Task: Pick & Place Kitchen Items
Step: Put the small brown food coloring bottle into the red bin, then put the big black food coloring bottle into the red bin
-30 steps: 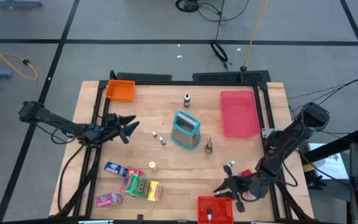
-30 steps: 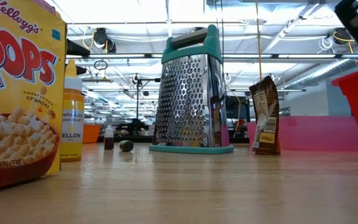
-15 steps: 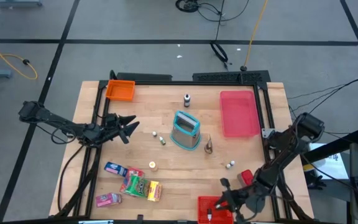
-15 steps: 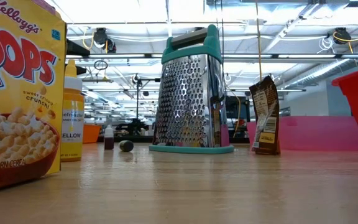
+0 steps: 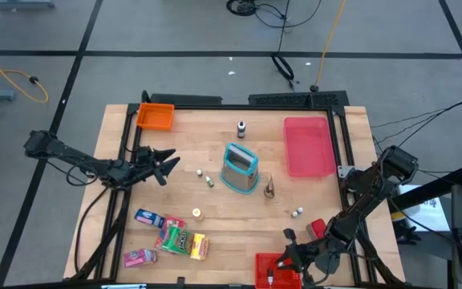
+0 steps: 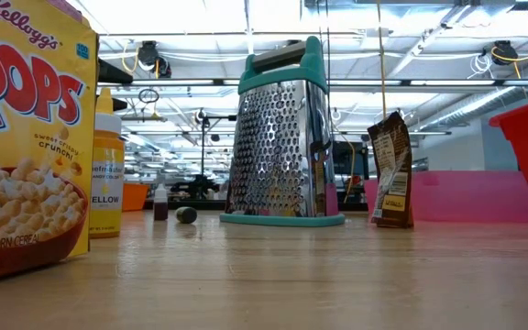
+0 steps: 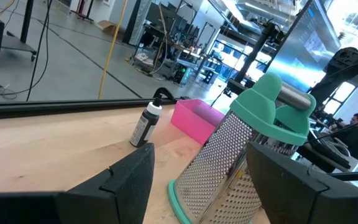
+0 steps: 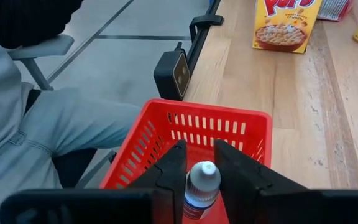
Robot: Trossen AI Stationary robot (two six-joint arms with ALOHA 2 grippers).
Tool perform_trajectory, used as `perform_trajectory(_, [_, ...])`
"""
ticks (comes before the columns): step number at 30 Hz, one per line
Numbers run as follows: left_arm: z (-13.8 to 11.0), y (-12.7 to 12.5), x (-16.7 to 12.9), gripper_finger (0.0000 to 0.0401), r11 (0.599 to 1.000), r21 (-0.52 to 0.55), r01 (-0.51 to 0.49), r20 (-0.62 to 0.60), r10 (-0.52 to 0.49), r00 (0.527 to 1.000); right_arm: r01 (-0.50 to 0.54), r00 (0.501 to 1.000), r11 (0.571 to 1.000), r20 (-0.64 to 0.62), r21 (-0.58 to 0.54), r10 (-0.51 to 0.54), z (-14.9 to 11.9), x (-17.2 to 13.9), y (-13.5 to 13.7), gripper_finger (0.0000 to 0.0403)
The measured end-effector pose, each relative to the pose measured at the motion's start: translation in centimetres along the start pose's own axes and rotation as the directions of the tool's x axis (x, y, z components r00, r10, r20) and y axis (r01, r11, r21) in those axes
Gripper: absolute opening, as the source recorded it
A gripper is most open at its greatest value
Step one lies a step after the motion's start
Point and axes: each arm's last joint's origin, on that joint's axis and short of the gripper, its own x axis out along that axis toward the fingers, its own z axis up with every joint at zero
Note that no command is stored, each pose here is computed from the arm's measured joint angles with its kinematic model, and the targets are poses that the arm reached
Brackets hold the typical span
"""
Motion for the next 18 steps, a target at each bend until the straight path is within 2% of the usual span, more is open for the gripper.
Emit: perform_trajectory(18, [-0.02,0.01,0.00,0.0255,1.000,0.002,-0.001,-0.001,0.001,1.000,0.005,1.000,1.000,0.005,0.004,-0.005,0.12,0.09,-0.17,0.0086])
